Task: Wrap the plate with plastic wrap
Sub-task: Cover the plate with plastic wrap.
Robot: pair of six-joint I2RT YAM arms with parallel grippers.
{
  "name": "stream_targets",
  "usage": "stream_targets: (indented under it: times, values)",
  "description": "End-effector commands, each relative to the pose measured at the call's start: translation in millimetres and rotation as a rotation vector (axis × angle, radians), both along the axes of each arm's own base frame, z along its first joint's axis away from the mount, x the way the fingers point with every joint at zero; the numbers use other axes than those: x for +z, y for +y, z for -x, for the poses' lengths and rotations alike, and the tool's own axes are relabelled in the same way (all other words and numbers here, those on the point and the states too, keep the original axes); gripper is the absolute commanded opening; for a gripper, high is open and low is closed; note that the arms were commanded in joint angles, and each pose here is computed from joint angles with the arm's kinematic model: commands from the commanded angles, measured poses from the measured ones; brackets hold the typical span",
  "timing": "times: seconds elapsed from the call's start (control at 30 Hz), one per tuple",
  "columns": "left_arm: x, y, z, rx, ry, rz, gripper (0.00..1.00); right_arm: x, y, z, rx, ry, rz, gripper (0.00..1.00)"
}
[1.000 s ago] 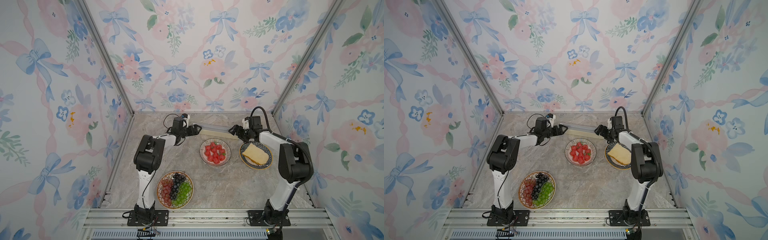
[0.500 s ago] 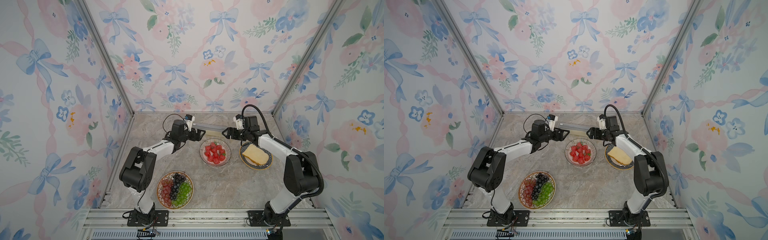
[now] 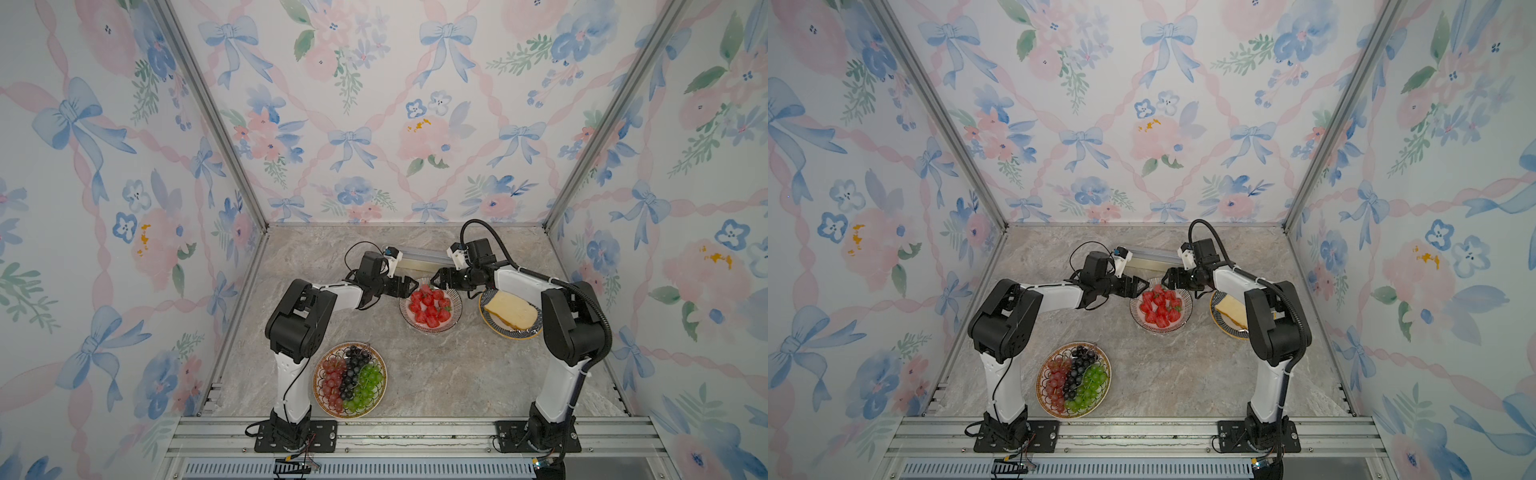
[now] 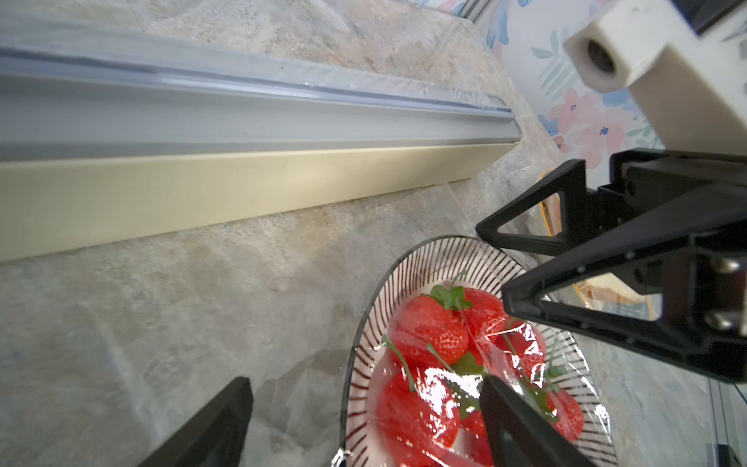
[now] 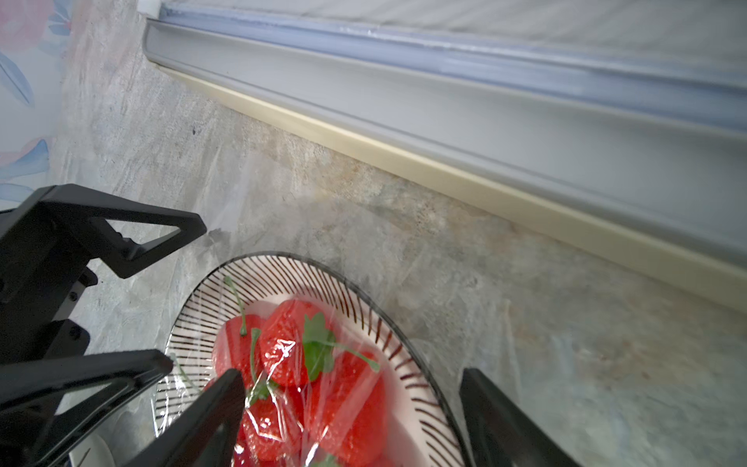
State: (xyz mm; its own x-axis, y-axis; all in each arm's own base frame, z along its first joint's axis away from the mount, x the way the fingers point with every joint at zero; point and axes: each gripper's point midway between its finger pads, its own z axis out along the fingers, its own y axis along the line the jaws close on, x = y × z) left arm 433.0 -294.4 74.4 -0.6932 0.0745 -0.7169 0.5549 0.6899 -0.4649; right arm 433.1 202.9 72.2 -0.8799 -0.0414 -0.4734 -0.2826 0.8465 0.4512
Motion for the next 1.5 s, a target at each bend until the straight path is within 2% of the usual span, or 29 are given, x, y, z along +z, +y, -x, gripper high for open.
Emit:
stream_targets:
  times: [0.0,0.23,0.47,0.8,1.0,1.13,1.23,1.33,1.47]
  values:
    - [-16,-3,14,-0.044,0.073,0.022,0.9,-12,-10,8,0.01,0.063,0.036,0.86]
    - [-13,-14,42,-0.11,0.169,0.1,0.88,-14,-12,31,0.023,0.135,0.009,0.86]
    - [-12,-15,62,-0.117,0.243,0.136,0.87,-12,-9,49,0.011,0.18,-0.033,0.85]
    - [5,-27,83,-0.168,0.279,0.22,0.85,-6,17,74,0.014,0.206,-0.131,0.84]
    - [7,-11,61,-0.059,0.263,0.219,0.85,-12,21,97,-0.038,0.253,-0.14,0.84]
    - [16,10,41,0.054,0.21,0.201,0.85,-7,-19,106,-0.108,0.229,0.004,0.85]
    - [18,33,31,0.163,0.171,0.152,0.86,7,-44,109,-0.107,0.185,0.139,0.87]
    - [20,58,28,0.278,0.132,0.041,0.86,27,-43,100,-0.061,0.104,0.161,0.88]
    - [32,71,42,0.323,0.127,0.036,0.86,45,-12,76,0.046,0.001,0.101,0.88]
